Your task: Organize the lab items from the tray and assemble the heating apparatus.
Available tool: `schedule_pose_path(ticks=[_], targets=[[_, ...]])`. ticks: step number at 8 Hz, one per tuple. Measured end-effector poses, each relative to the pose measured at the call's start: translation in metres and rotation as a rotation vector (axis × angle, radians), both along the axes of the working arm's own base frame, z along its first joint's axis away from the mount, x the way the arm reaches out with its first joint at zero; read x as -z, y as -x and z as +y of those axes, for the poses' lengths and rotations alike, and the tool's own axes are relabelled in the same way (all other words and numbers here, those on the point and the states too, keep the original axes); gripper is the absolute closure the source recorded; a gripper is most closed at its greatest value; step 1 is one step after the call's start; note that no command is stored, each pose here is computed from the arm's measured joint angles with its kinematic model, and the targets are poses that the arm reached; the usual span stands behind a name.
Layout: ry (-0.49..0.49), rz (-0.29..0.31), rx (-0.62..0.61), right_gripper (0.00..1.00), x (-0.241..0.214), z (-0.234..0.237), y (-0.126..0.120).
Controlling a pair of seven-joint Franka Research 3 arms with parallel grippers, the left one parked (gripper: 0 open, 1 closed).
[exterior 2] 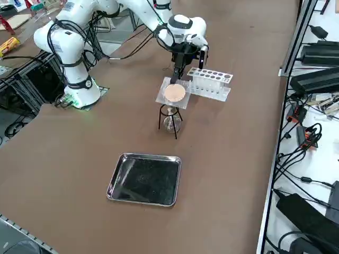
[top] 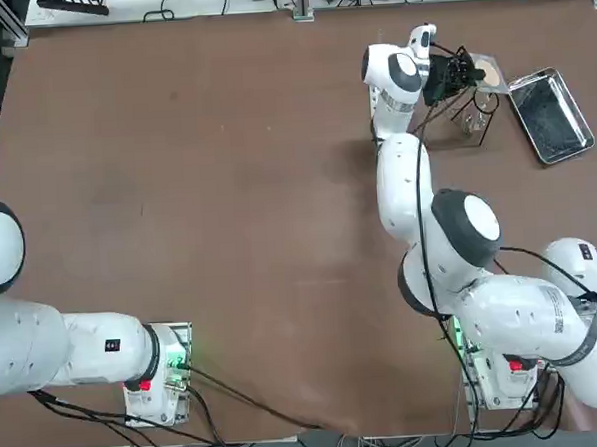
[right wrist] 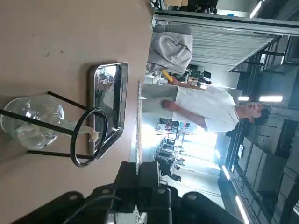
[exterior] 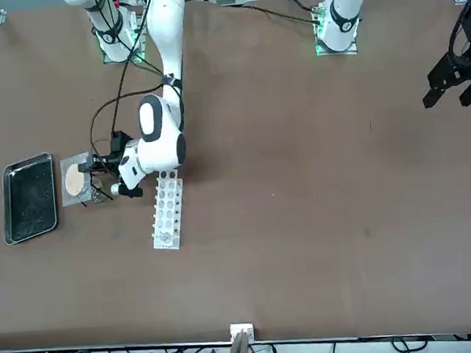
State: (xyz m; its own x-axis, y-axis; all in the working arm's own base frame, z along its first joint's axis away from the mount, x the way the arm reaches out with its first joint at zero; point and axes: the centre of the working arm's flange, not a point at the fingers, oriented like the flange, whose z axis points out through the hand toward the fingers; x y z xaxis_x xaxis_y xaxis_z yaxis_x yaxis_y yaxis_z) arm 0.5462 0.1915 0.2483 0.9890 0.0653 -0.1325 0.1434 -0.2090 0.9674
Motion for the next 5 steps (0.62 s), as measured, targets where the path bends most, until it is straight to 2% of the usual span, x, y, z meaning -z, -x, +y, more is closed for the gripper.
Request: schedule_pose_path(ticks=[3,5], targets=[[0.008,-0.041,0.002,0.98,0.024,-0.006,0.012],[0.010,-0.045,0.001,0.98,0.037,-0.002,0.017]])
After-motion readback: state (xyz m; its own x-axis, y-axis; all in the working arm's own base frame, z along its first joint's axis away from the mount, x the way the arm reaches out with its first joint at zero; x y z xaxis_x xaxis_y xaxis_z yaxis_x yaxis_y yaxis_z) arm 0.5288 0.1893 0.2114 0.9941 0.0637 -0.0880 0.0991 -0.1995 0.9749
